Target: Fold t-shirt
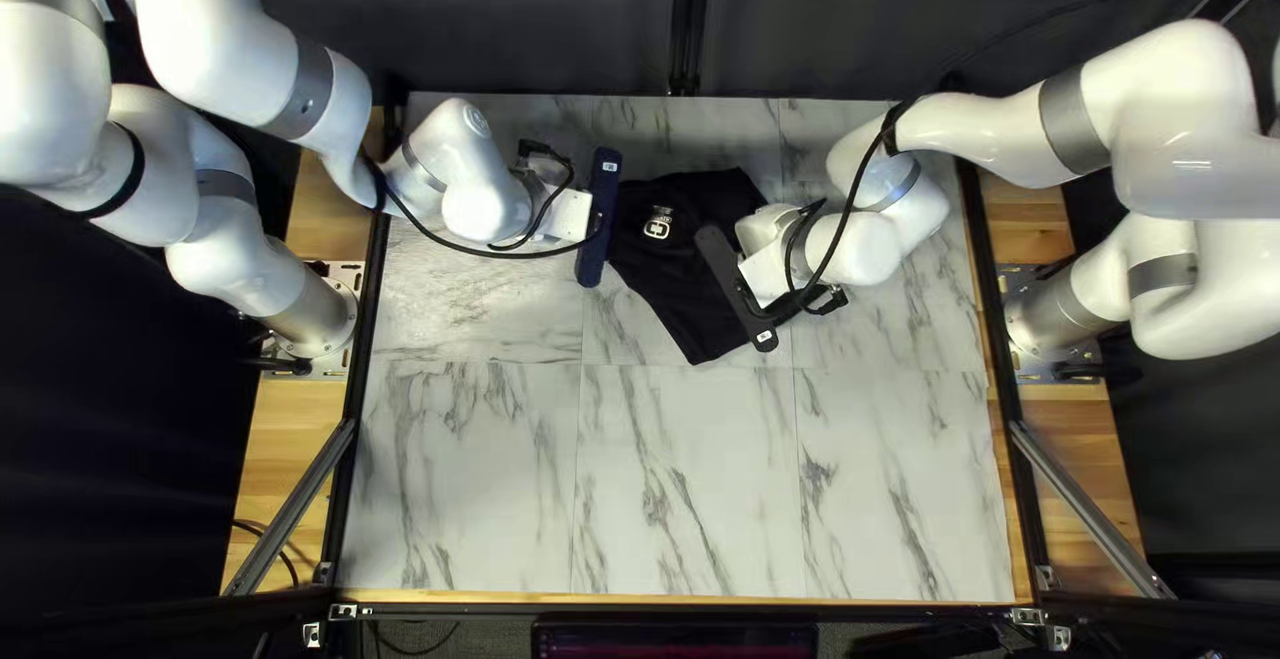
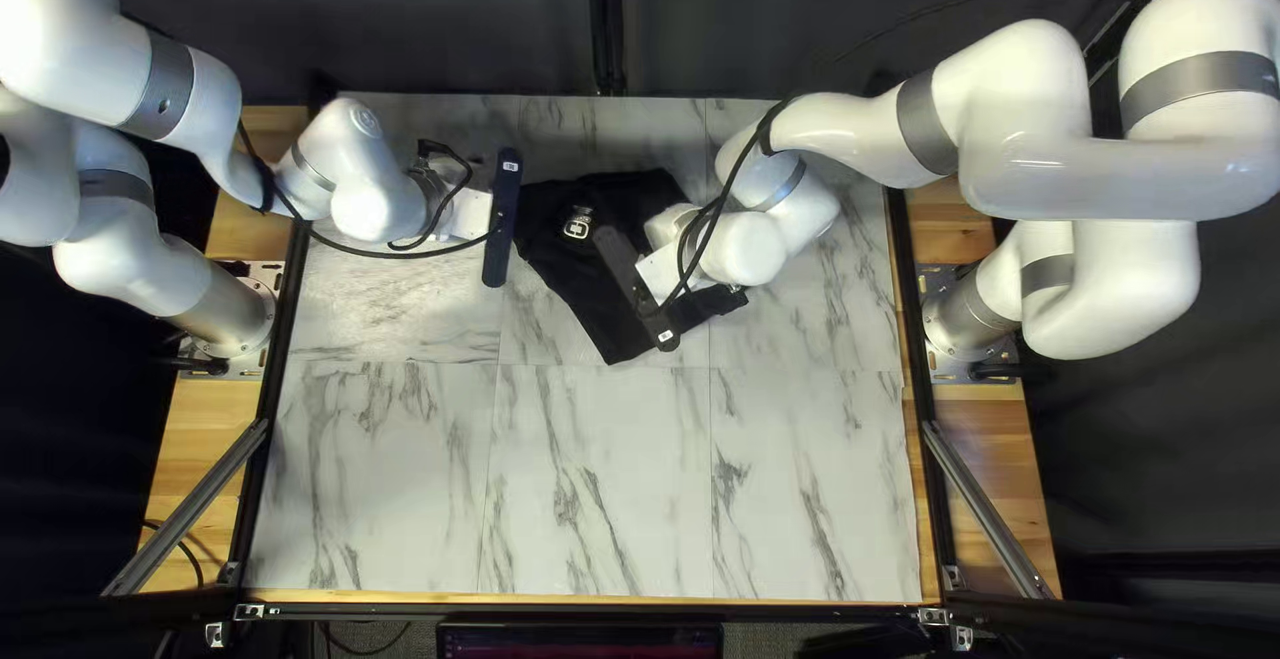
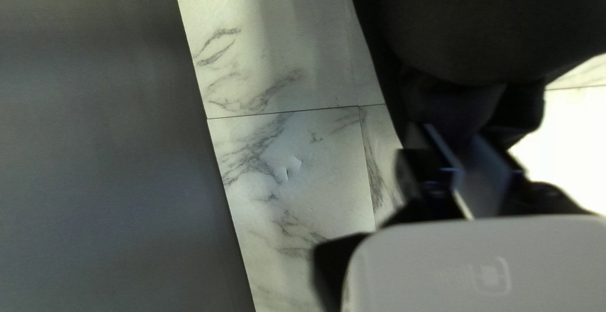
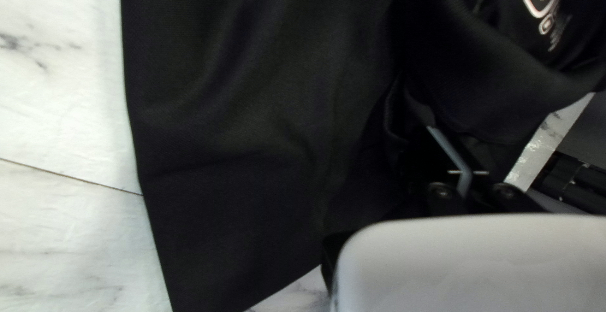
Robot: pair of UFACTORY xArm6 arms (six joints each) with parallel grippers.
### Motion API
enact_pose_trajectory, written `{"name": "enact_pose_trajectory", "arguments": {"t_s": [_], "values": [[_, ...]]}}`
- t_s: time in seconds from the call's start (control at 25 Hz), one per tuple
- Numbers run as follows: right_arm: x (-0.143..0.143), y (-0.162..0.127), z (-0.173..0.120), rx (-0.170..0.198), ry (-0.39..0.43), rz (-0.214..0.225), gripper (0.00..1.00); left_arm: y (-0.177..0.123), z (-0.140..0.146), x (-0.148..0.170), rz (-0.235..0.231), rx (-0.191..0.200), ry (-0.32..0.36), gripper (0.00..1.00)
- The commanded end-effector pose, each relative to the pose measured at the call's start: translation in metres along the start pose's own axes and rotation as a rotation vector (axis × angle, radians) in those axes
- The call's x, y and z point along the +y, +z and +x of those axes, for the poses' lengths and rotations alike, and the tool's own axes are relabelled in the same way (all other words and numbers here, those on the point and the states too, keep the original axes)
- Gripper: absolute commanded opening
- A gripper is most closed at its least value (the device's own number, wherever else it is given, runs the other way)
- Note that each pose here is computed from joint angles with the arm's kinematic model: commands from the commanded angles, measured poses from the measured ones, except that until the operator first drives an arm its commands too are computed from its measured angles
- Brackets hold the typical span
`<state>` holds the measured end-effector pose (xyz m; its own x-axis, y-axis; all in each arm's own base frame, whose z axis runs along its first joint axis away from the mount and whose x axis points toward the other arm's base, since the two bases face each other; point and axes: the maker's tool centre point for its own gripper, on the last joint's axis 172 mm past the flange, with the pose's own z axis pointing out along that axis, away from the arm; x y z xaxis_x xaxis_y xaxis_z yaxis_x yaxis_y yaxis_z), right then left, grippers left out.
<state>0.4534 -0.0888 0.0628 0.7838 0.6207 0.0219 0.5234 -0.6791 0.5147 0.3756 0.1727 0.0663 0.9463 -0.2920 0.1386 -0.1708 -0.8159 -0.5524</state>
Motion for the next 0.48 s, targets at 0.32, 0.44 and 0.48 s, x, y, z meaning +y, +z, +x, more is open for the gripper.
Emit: {"name": "enact_pose_trajectory", "arguments": {"t_s": [0.32, 0.44, 0.48], "values": [[0.033, -0.023, -0.029, -0.019, -0.008, -0.024, 0.0, -0.014, 0.012, -0.021, 0.028, 0.005, -0.015, 0.0], [0.049, -0.028, -0.035, -0.018, -0.013, -0.036, 0.0, -0.025, 0.018, -0.032, 0.042, 0.014, -0.021, 0.0], [0.053, -0.03, -0.036, -0.017, -0.015, -0.04, 0.0, -0.029, 0.02, -0.035, 0.045, 0.017, -0.022, 0.0]]}}
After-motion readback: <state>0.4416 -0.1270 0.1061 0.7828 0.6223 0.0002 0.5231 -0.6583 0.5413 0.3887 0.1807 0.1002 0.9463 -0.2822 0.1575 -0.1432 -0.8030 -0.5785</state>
